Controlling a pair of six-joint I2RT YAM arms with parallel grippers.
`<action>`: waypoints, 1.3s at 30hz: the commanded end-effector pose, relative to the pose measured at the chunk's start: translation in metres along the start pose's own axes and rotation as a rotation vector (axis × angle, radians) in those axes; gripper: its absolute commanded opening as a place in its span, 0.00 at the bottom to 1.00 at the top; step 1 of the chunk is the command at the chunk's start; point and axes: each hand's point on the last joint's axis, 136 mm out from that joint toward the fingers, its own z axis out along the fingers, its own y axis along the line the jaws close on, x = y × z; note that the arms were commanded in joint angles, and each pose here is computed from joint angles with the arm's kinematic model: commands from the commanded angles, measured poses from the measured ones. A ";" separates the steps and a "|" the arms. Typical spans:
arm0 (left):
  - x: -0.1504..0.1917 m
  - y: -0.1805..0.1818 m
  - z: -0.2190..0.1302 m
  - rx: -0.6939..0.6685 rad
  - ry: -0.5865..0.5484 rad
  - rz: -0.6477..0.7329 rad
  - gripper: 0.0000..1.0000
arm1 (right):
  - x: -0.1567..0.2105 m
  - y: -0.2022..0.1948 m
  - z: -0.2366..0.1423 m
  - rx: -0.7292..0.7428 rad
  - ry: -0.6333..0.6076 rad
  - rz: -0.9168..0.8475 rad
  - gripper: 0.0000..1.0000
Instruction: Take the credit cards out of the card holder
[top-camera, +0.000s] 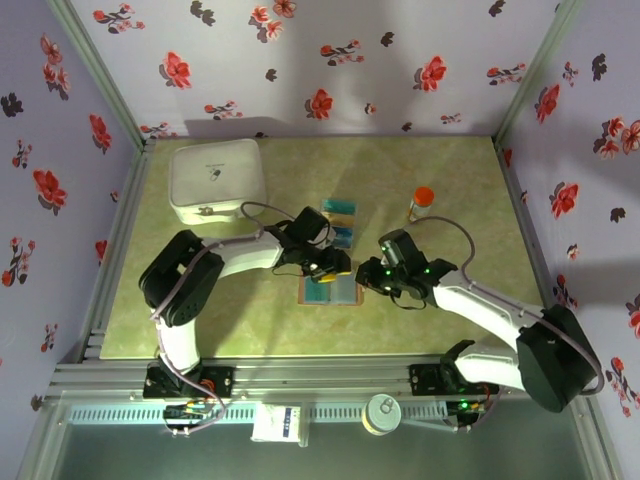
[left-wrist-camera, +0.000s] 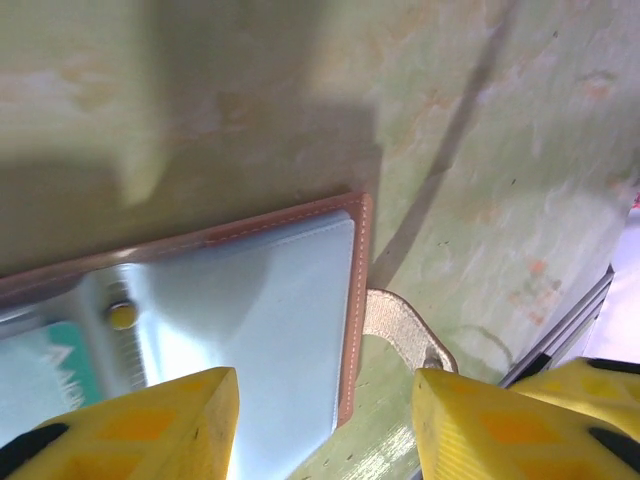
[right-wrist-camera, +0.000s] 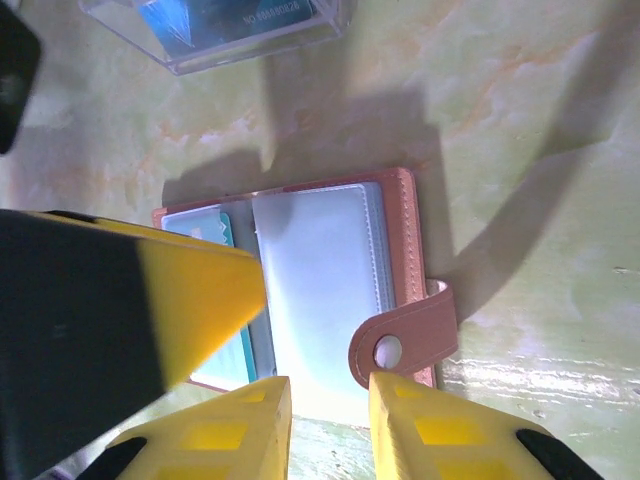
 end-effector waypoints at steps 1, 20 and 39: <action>-0.001 0.009 -0.015 -0.010 -0.028 0.000 0.48 | -0.007 0.022 0.002 -0.053 -0.005 -0.011 0.28; 0.010 0.077 -0.045 -0.066 -0.086 -0.097 0.32 | 0.013 0.070 0.054 -0.043 0.140 -0.106 0.27; 0.014 0.097 -0.040 -0.111 -0.063 -0.115 0.25 | 0.011 0.027 0.040 0.188 0.126 -0.183 0.29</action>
